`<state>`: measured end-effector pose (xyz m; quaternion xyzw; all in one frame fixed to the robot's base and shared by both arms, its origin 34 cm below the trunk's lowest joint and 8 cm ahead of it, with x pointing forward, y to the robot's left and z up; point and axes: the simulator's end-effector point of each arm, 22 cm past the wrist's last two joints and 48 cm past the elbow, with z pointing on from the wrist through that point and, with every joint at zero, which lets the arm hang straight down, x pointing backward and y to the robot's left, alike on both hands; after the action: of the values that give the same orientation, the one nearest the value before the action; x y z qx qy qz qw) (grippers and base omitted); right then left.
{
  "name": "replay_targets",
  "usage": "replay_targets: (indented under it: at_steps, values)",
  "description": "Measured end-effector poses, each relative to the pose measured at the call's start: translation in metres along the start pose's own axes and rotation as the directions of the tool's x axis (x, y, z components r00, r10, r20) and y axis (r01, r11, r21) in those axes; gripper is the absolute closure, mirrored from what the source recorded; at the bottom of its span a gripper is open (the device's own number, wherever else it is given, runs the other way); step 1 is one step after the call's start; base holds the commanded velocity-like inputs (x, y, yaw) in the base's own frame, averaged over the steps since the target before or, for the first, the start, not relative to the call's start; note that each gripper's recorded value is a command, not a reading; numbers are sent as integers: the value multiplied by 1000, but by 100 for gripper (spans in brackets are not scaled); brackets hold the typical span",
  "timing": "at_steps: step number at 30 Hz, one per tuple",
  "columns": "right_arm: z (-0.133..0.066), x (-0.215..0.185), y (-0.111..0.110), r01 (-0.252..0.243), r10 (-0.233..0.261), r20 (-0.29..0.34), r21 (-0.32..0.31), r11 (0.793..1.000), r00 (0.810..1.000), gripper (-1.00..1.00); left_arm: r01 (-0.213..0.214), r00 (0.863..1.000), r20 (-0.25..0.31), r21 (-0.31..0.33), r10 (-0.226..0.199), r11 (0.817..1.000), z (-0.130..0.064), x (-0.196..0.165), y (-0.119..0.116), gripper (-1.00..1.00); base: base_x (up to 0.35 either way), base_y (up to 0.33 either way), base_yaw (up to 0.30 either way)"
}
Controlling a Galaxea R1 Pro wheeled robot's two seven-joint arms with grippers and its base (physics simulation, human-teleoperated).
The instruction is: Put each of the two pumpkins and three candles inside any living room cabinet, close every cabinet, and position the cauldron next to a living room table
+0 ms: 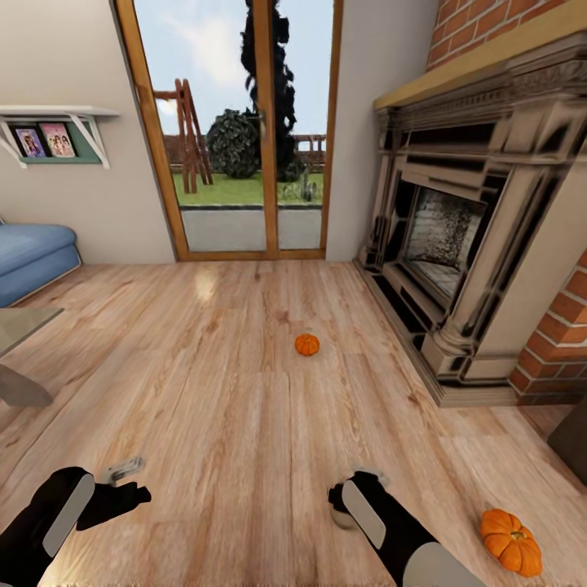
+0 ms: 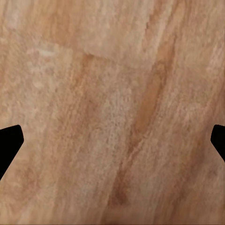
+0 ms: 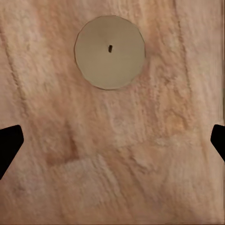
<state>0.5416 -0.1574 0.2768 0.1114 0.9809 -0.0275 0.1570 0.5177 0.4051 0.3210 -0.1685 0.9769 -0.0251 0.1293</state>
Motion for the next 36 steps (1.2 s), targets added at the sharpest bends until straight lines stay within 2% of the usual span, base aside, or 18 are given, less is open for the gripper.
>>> replay_targets:
  at_steps: [1, 6, 23, 36]
  values:
    - [3, 1, -5, -15, 15, -9, 5, 1000, 1000, -100, 0, 1000, -4, -1, 0, 1000, 2, 1, 0, -100, 0, 0, 0]
    - [12, 9, -10, -29, 29, -33, 14, 999, 999, -100, -1, 1000, -23, -9, 1, 1000, 10, 7, 3, -100, 0, 0, 0]
    - [37, 35, -12, -21, 24, -96, 30, 999, 995, -100, -5, 997, -81, -28, 2, 1000, 35, 25, 8, -100, 0, 0, 0]
    - [37, 36, -9, -18, 21, -96, 28, 999, 995, -100, -11, 999, -44, -17, 10, 1000, 29, 12, 3, -100, 23, 0, 0]
